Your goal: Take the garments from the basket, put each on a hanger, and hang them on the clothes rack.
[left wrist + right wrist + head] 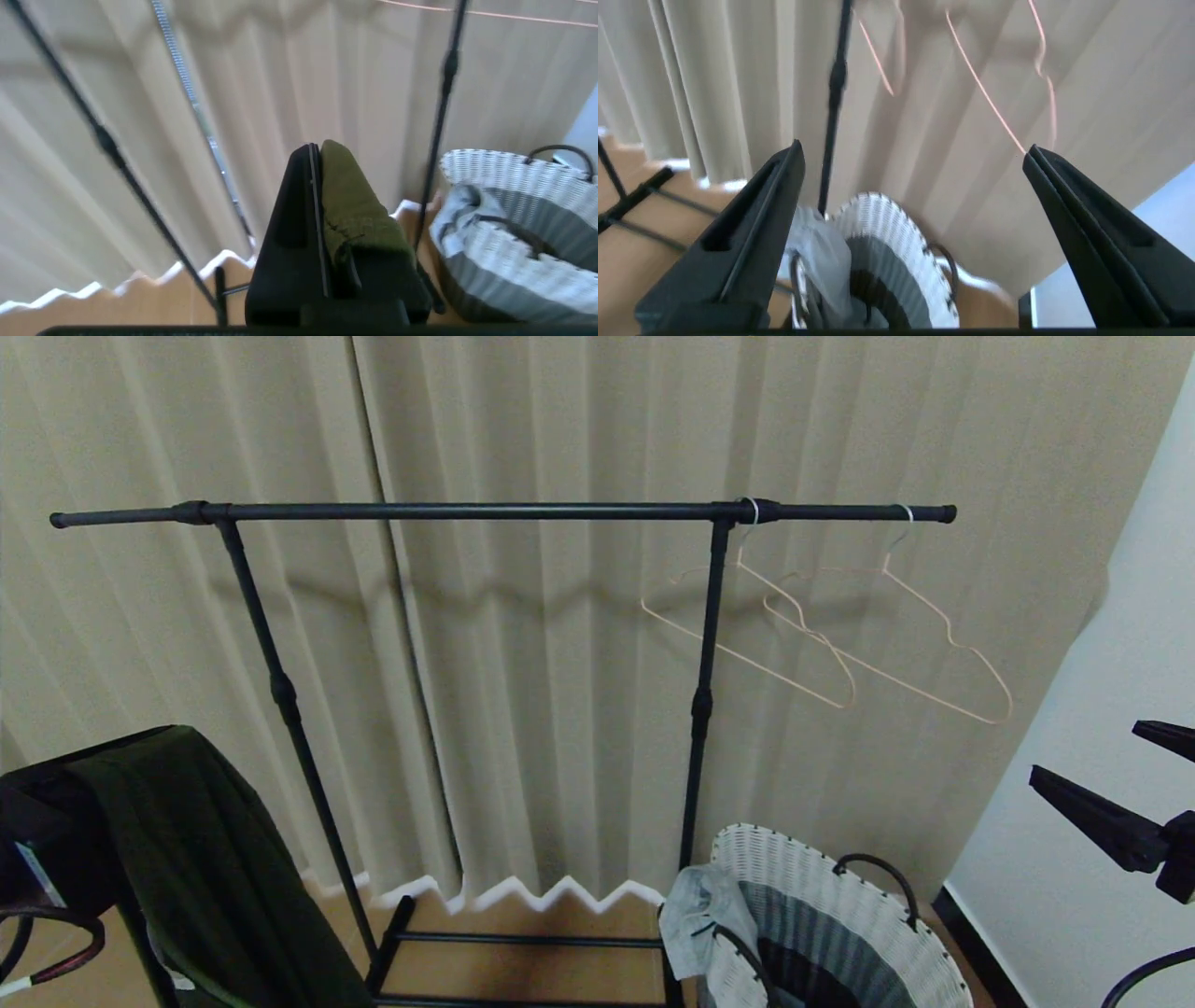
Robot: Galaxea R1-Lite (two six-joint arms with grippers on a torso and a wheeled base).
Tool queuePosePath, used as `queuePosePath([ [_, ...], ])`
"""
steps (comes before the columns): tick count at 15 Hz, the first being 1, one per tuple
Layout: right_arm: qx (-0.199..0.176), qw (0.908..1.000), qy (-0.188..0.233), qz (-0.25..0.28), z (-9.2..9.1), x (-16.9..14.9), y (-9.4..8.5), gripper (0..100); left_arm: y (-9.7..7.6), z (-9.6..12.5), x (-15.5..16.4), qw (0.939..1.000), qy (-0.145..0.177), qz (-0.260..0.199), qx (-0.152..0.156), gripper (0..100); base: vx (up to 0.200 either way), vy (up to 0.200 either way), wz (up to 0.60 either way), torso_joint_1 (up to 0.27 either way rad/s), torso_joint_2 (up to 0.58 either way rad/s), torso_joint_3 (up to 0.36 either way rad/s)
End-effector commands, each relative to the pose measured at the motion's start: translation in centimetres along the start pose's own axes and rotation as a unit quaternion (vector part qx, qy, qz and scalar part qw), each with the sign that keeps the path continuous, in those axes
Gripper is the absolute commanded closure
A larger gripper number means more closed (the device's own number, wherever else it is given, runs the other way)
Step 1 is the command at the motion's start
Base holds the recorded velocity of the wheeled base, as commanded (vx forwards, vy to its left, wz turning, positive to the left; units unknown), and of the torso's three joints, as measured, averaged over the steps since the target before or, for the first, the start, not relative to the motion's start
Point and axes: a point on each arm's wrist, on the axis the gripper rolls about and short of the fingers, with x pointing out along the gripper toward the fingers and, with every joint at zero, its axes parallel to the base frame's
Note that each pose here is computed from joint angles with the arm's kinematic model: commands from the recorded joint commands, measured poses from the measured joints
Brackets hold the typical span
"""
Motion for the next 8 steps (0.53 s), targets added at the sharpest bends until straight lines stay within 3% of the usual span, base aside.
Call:
queuePosePath([
  [1, -0.001, 1.0, -0.001, 0.0, 0.06, 0.01, -0.01, 0, -0.01, -0.07, 0.09, 1.0, 0.002, 0.0, 0.0, 100, 0.0, -0.2, 0.0, 0.002, 0.0, -0.007],
  [8, 0.0, 1.0, 0.003, 0.0, 0.07, 0.4, -0.14, 0, -0.01, -0.14, 0.23, 1.0, 0.006, -0.001, -0.001, 100, 0.0, 0.0, 0.0, 0.0, 0.0, 0.0],
])
